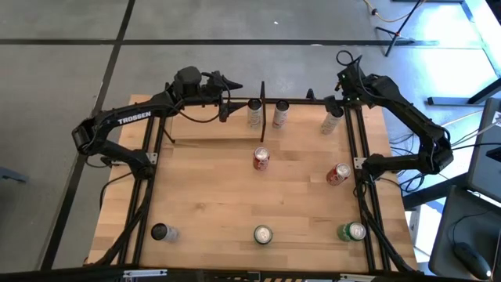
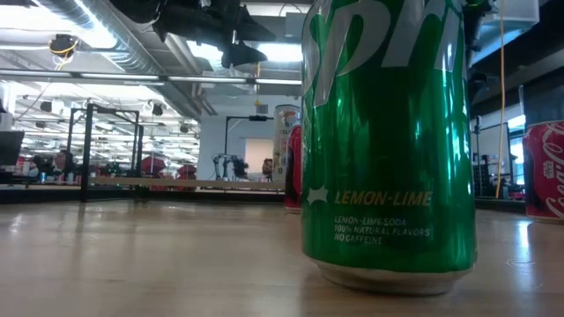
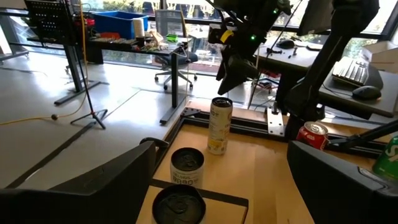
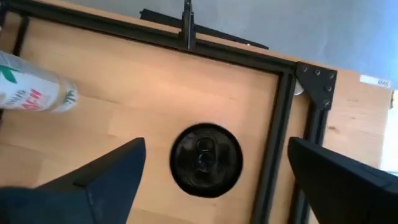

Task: Place canned beverage on shelf
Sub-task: Put the top white yellow soda can on the shelf aligned with the other white yellow soda can

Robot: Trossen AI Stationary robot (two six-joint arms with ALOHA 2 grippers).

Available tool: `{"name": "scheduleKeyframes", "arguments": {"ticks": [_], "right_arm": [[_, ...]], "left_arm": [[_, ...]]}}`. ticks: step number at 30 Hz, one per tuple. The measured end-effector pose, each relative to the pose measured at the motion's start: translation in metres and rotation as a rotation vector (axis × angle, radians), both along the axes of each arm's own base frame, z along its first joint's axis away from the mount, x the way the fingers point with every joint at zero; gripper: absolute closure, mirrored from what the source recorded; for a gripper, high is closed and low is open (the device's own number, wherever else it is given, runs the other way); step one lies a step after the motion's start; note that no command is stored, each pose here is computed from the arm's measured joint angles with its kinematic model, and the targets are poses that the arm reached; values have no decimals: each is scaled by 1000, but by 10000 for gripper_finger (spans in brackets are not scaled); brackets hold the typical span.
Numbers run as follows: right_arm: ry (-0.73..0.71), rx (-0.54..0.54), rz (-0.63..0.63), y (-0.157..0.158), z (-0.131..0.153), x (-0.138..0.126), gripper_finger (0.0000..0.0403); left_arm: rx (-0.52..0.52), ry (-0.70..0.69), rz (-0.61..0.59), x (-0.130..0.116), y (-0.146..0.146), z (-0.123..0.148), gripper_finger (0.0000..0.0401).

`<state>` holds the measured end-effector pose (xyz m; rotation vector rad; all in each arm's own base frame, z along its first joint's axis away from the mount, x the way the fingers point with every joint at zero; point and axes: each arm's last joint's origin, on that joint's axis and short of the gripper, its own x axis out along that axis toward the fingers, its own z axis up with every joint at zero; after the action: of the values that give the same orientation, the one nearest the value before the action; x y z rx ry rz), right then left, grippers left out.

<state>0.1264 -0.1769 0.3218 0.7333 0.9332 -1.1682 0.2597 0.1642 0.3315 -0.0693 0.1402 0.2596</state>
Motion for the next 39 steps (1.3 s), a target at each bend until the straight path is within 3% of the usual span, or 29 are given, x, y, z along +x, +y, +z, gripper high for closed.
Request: {"name": "scheduleKeyframes", "arguments": {"ticks": [9, 21, 25, 30, 39], "right_arm": [[64, 105, -4, -13, -20, 9, 72], [130, 246, 13, -28, -48, 22, 83], [152, 263, 30, -30, -52, 23, 110], [167, 264, 51, -29, -52, 23, 178], [139, 218, 153, -13, -37, 40, 181]], "left_arm": [[1, 1, 0, 0, 0, 0, 49], [1, 1, 0, 0, 0, 0, 49], [1, 1, 1, 0, 0, 0, 49], [-48, -8, -3, 2, -3, -1, 49], [-66, 29, -40, 9, -16, -5, 49]]}}
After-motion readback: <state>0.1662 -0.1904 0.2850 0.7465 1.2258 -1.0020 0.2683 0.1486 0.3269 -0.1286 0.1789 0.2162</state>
